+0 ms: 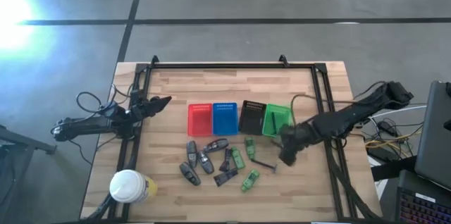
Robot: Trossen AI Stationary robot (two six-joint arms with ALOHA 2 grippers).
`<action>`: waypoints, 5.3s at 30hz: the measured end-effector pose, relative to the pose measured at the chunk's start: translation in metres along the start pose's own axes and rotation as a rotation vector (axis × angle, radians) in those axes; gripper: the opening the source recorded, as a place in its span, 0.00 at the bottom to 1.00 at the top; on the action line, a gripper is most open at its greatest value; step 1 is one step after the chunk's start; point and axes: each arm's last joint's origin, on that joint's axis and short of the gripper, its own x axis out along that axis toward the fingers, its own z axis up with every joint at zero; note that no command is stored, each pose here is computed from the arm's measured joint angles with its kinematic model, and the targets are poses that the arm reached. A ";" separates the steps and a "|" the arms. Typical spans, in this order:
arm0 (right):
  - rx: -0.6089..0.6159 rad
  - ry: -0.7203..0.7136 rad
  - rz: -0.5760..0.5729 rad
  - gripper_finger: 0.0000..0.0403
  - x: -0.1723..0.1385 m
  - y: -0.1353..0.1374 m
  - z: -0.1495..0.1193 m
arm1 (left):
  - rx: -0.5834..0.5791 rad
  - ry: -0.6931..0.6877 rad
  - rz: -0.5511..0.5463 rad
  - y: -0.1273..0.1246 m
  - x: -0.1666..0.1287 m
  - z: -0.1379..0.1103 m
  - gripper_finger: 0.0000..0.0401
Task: Pick & Place Travel size toiletries
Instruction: Put the razor into the green bin, then put the shampoo into the black bin
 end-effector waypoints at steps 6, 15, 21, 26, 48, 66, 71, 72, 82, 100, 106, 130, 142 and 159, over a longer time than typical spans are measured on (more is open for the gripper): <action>0.706 -0.251 0.018 0.05 -0.017 -0.031 0.020 | 0.000 0.000 0.000 0.000 0.000 0.000 0.66; 0.944 -0.332 -0.014 0.05 0.022 -0.052 0.042 | 0.000 0.001 0.001 0.000 0.000 0.000 0.66; 0.937 -0.278 -0.091 0.08 0.037 -0.048 0.055 | 0.001 0.001 0.002 0.000 0.000 0.000 0.66; 0.740 -0.214 -0.080 0.21 0.025 -0.025 0.063 | 0.001 0.001 0.002 0.000 0.000 0.000 0.66; -0.430 0.128 -0.171 0.65 0.077 0.107 0.036 | 0.001 0.001 0.002 0.000 0.000 0.000 0.66; -0.254 0.176 -0.283 0.11 0.115 0.103 0.021 | 0.000 0.001 0.002 0.000 0.000 0.000 0.66; -0.142 0.194 -0.270 0.06 0.110 0.101 0.023 | 0.000 0.001 0.002 0.000 0.000 0.000 0.66; -0.105 0.192 -0.261 0.06 0.106 0.101 0.024 | 0.001 0.002 0.002 0.000 0.000 0.000 0.66; 0.634 -0.101 -0.180 0.04 -0.016 0.070 0.032 | 0.001 0.001 0.002 0.000 0.000 0.000 0.66; 0.958 -0.155 -0.195 0.16 0.025 -0.068 0.083 | 0.000 -0.072 0.048 0.001 0.000 0.002 0.66; 0.825 -0.186 -0.182 0.32 0.015 -0.058 0.093 | -0.019 -0.082 0.033 0.000 0.000 0.003 0.66; -0.796 0.167 -0.046 0.69 0.051 0.134 0.034 | -0.096 0.381 -0.003 0.010 -0.002 -0.018 0.66; -1.249 0.209 -0.117 0.75 0.114 0.176 0.030 | -0.116 0.420 0.020 0.013 -0.003 -0.021 0.66; -1.107 0.314 -0.056 0.32 0.129 0.173 0.031 | -0.122 0.439 0.018 0.013 -0.004 -0.021 0.66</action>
